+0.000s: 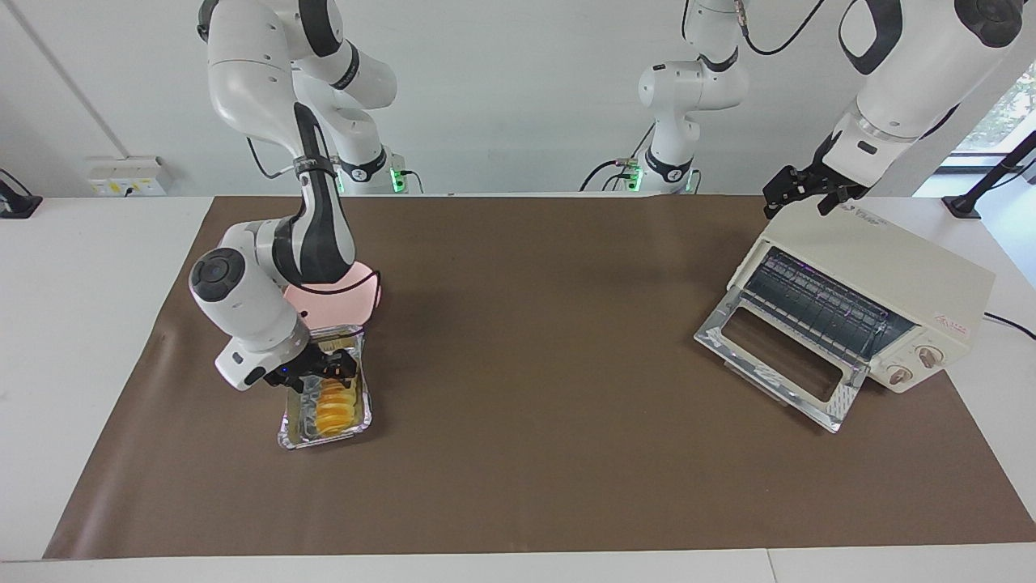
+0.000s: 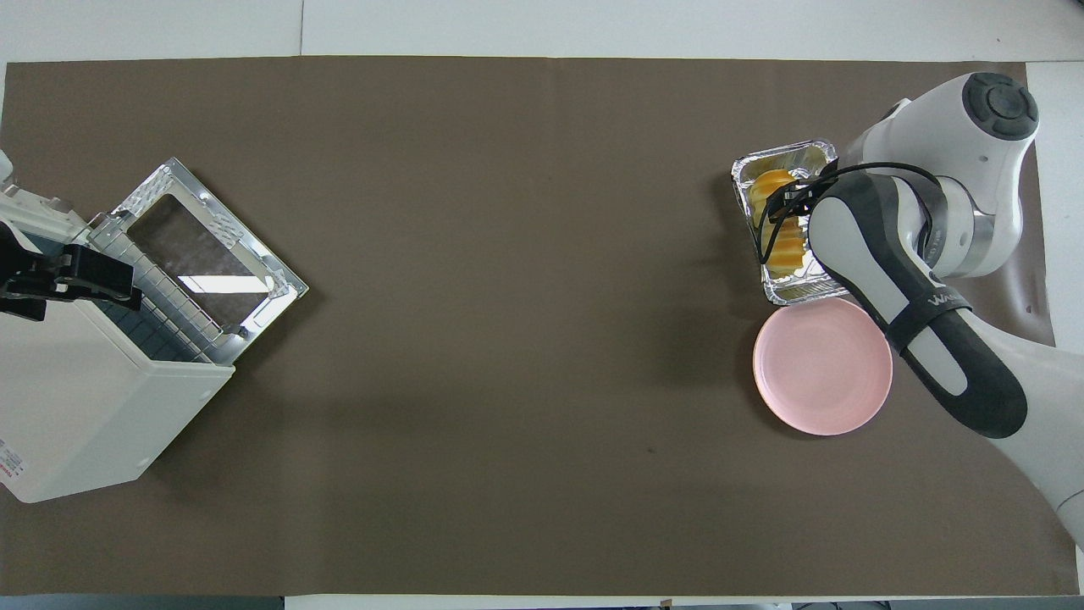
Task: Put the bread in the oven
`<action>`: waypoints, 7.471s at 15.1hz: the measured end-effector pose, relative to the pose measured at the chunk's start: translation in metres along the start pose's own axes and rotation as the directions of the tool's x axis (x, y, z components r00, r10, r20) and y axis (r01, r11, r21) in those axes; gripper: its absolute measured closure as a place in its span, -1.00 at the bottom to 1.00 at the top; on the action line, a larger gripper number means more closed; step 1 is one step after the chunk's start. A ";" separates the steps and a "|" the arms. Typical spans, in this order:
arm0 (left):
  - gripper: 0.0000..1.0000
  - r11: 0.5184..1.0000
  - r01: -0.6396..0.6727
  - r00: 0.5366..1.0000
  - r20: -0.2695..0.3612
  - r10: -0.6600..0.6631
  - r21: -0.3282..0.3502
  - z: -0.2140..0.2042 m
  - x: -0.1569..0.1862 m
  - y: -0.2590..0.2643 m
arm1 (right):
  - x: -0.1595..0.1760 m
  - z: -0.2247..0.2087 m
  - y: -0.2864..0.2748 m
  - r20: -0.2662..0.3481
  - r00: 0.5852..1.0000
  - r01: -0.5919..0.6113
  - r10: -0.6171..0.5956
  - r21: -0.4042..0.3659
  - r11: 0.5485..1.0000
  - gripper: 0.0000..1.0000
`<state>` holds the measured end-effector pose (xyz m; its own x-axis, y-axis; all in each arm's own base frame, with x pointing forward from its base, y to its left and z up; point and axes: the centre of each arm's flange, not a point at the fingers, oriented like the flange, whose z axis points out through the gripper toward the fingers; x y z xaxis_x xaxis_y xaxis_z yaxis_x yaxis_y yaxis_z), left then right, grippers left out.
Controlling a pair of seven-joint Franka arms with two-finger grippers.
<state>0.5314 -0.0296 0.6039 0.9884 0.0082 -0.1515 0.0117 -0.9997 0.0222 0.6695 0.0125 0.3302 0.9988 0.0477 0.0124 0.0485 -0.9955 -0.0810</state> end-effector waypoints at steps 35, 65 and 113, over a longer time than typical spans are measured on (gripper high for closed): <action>-1.00 1.000 0.000 1.000 0.000 0.000 0.000 0.000 0.000 0.000 | -0.003 -0.012 -0.075 -0.051 0.995 0.091 -0.090 0.003 0.996 0.96; -1.00 1.000 0.001 1.000 0.000 -0.001 0.000 0.000 0.000 -0.001 | -0.066 -0.141 -0.179 0.043 0.999 0.006 -0.007 0.008 1.000 -1.00; -0.67 0.999 -0.047 0.991 -0.127 0.046 -0.006 0.292 0.045 0.492 | -0.148 -0.274 0.009 0.110 0.993 -0.035 0.045 -0.089 0.995 -1.00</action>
<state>0.5370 -0.5284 0.3199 0.9991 -0.0349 -0.0236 -0.0341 -0.9988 0.0352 0.5200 -0.0258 0.6003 0.9949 0.0116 -0.1005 0.0124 -0.9999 0.0079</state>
